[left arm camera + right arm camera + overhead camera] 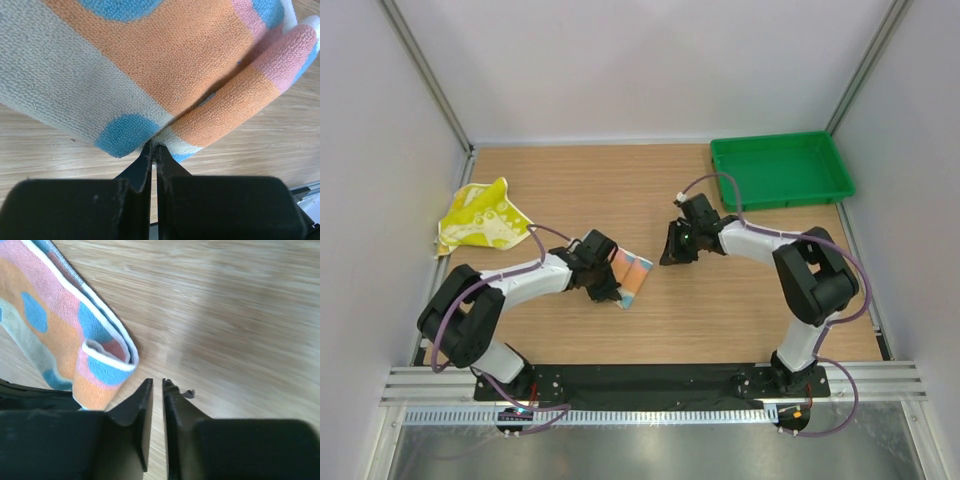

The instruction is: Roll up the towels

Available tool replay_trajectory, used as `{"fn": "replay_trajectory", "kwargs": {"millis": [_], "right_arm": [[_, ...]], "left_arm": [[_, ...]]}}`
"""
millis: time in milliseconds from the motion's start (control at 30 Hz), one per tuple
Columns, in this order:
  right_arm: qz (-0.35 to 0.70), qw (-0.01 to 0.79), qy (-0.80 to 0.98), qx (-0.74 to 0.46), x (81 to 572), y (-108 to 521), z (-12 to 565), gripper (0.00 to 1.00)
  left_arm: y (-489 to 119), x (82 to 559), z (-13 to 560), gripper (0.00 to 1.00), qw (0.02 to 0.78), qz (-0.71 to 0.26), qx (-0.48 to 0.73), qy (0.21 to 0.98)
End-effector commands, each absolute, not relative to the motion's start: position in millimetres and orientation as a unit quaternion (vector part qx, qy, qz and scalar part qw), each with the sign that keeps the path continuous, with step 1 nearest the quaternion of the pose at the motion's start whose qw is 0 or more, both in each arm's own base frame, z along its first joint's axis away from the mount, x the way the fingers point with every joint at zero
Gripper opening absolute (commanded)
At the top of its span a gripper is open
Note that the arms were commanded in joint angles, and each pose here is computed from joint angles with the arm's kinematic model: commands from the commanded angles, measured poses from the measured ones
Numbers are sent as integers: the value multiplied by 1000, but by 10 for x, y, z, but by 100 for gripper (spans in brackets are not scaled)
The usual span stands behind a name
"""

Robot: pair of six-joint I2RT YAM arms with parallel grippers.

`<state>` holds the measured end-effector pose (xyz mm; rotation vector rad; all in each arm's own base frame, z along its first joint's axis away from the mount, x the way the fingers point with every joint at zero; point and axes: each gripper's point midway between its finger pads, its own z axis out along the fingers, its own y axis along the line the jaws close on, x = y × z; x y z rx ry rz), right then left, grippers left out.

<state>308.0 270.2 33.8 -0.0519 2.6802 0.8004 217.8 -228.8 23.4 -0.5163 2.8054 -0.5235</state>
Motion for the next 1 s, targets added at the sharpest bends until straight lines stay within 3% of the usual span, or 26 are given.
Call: {"fn": "replay_trajectory", "kwargs": {"millis": [0,167,267,367,700,967], "right_arm": [[240,226,944,-24,3121,2465,712,23],[309,220,925,-23,2812,2531,863,52],[400,208,892,-31,2650,2800,940,67],[425,192,884,-42,2528,2971,844,72],[436,163,884,-40,2480,3276,516,73],[420,152,894,-35,2571,3316,258,51]], "left_arm": [[-2306,2202,239,0,115,-178,-158,964],[-2321,2188,224,1,106,-177,-155,966],[-2354,2188,240,1,102,-183,-152,966],[-2376,2180,254,1,98,-188,-149,966],[-2426,2138,281,0,86,-202,-133,967],[-2446,2115,294,1,82,-209,-125,966]]}}
